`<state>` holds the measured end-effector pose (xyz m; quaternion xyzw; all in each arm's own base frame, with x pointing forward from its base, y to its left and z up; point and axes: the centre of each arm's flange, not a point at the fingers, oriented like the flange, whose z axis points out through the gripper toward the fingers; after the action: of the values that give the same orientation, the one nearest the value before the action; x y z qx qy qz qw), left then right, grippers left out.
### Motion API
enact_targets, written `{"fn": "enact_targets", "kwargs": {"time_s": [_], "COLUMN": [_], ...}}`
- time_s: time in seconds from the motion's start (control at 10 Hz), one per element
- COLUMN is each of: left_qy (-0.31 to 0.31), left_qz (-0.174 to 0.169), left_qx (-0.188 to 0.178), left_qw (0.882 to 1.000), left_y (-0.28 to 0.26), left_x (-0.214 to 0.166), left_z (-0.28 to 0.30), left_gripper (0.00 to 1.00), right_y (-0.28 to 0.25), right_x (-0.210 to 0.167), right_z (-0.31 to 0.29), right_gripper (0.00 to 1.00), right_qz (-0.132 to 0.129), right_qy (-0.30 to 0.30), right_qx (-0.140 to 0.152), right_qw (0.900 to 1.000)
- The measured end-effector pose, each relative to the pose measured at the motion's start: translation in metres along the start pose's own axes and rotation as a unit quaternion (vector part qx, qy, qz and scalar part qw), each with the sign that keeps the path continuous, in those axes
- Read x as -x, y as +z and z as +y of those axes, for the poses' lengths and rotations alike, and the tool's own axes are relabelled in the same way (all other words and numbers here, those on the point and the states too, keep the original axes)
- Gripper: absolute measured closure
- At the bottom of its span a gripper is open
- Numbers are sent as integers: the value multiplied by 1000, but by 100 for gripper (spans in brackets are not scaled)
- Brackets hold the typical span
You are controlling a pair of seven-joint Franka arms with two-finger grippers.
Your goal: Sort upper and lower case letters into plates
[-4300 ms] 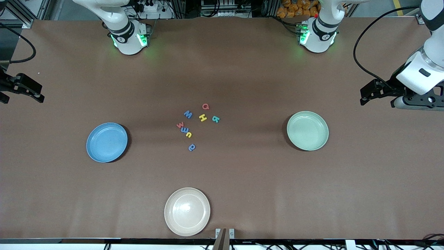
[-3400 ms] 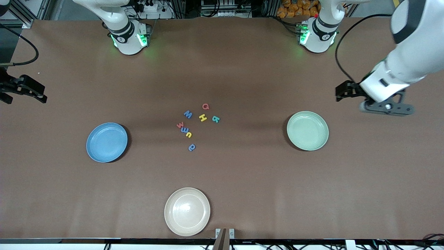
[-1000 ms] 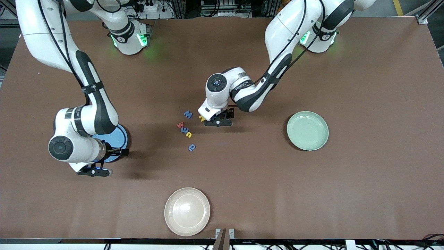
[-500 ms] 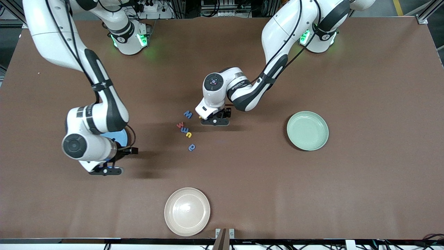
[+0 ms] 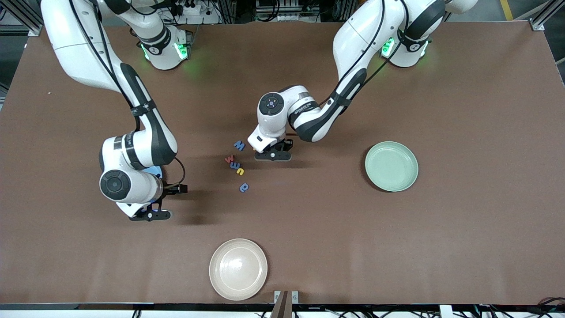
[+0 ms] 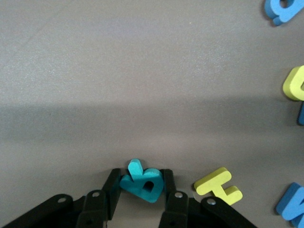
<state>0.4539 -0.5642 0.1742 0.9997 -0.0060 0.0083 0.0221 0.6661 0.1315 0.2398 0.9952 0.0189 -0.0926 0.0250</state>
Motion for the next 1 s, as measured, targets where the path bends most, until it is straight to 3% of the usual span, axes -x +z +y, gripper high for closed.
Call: {"fn": "enact_targets", "kwargs": {"time_s": [0.3,0.5,0.8,1.0], "left_qy": [4,23,60,78], "left_qz": [4,11,-18,-58], "left_qx": [1,-7,-49,-43], "left_qw": [1000,1000,997,994], "left_y": [-2,-12,-46,-76], "left_x": [-4,-31,-99,-137], "left_z": [-1,-22,-104,-172], "left_gripper": [59,59,59,59], "right_y": [3,5,2,-5], "right_x": [7,12,21,36], "right_z": [-29,-51,-90,-151], "right_gripper": [0,0,0,0], "right_qz": [-3,-4,4,27], "right_qy": [-21,-38,-69,-147], "right_qx": [2,5,7,9], "right_qw": [1000,999,998,989]}}
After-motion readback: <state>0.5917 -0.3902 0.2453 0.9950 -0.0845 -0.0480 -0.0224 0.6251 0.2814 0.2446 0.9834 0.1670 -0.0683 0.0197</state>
